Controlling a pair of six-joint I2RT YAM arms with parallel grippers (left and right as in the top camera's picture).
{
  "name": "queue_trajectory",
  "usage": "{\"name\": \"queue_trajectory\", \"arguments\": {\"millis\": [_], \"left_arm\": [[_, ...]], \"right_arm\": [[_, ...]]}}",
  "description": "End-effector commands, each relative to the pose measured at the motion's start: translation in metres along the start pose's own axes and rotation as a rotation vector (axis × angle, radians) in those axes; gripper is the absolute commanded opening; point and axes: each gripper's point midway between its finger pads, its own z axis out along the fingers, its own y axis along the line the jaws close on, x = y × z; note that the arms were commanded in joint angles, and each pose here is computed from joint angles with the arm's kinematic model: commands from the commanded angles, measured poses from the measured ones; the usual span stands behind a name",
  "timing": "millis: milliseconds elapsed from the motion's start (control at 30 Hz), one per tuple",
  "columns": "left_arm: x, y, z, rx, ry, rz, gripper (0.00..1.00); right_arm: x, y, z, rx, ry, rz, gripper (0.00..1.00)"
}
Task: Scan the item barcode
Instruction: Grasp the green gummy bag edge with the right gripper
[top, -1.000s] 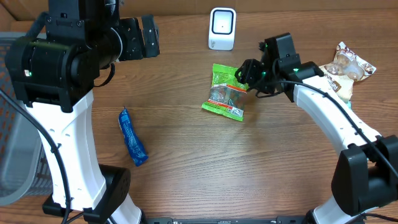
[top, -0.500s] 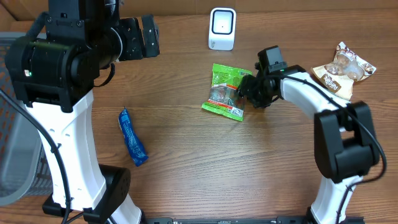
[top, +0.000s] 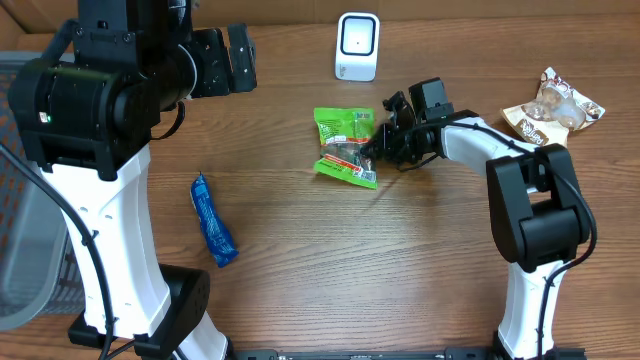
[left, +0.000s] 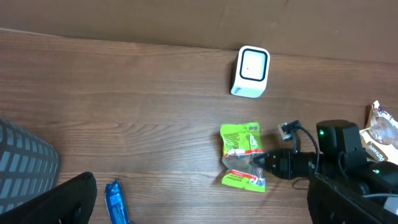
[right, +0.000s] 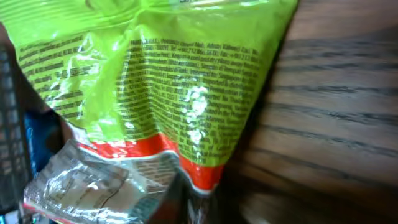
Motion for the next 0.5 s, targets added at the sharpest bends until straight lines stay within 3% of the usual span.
{"name": "queue_trajectory", "arguments": {"millis": [0,233,467], "left_arm": [[-0.001,0.000,-0.001,-0.003,-0.006,-0.001,1.00],[-0.001,0.000,-0.001,-0.003,-0.006,-0.001,1.00],[-0.001,0.000,-0.001,-0.003,-0.006,-0.001,1.00]], "right_arm": [[0.020,-0.028,0.014,0.041,0.060,0.026,0.04],[0.002,0.015,-0.030,-0.108,0.016,0.006,0.04],[-0.013,0.090,-0.094,-0.302,-0.018,0.186,0.04]]}}
